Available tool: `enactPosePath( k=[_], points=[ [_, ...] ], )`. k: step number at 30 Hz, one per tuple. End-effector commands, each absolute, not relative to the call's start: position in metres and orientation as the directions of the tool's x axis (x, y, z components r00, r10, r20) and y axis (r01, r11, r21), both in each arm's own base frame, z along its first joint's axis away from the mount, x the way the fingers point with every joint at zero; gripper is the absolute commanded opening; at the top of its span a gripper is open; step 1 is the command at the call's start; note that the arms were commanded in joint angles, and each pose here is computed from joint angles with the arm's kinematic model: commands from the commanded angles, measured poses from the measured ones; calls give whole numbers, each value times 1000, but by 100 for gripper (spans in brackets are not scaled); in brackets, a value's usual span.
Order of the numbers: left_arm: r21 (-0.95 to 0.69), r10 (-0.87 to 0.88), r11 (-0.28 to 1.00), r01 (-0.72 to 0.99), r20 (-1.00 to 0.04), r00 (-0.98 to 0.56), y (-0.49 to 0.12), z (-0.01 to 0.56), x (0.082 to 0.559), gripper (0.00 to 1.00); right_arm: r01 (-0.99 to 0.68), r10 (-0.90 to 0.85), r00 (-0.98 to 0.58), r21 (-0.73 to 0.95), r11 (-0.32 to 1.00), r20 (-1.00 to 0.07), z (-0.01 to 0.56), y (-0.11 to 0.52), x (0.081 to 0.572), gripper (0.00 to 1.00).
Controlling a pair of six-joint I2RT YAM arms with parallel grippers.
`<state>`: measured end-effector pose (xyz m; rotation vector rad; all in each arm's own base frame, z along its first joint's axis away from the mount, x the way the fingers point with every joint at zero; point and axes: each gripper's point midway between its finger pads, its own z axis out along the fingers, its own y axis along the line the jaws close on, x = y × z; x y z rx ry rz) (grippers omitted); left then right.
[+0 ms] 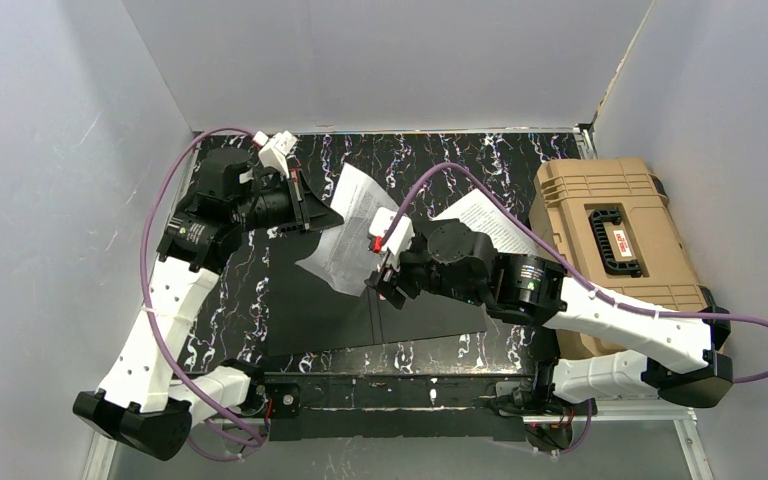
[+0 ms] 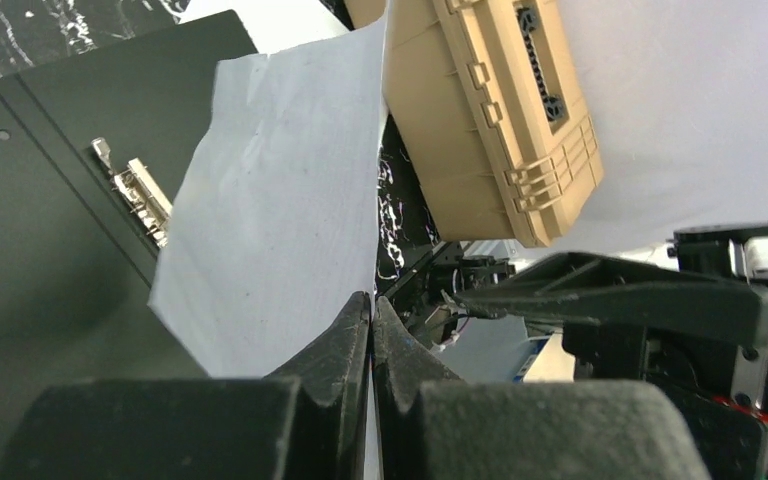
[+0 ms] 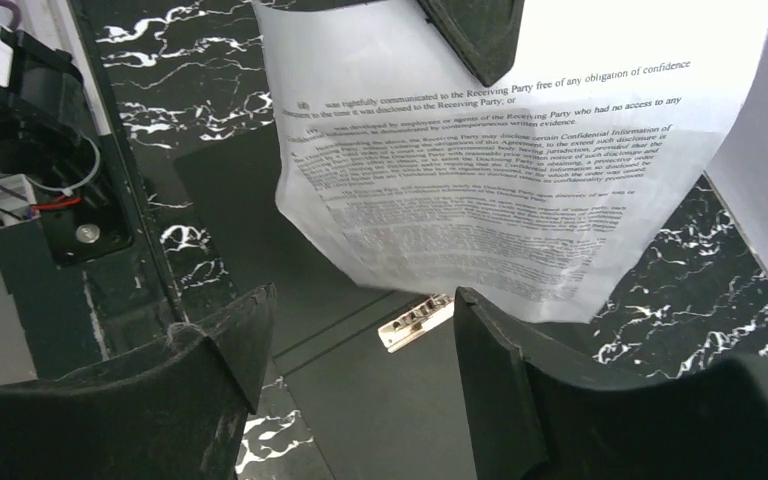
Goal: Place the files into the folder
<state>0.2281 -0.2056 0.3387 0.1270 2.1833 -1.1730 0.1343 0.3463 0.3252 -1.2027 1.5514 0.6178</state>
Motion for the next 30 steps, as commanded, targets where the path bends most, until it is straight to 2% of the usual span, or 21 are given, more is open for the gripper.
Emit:
enactPosePath(
  k=[1,5,8,13,21,30],
  points=[
    [-681,-90,523,513,-643,-761,-211,358,208,0,-889,-368,91,-242,390,-925,346,340,141,75],
    [-644,-6,491,586,-675,-738,-210,365,194,0,-880,-413,150,-312,358,-898,346,336,144,85],
    [-620,24,471,627,-702,-712,-209,370,185,0,-889,-432,212,-356,287,-877,345,337,138,90],
    [-570,58,447,690,-751,-658,-205,370,171,0,-877,-412,275,-402,263,-869,359,330,136,98],
    [-504,142,398,766,-792,-594,-208,358,144,0,-897,-392,314,-405,174,-864,380,325,124,98],
    [-323,256,287,902,-882,-397,-201,358,89,0,-912,-333,322,-384,140,-886,403,312,109,97]
  ],
)
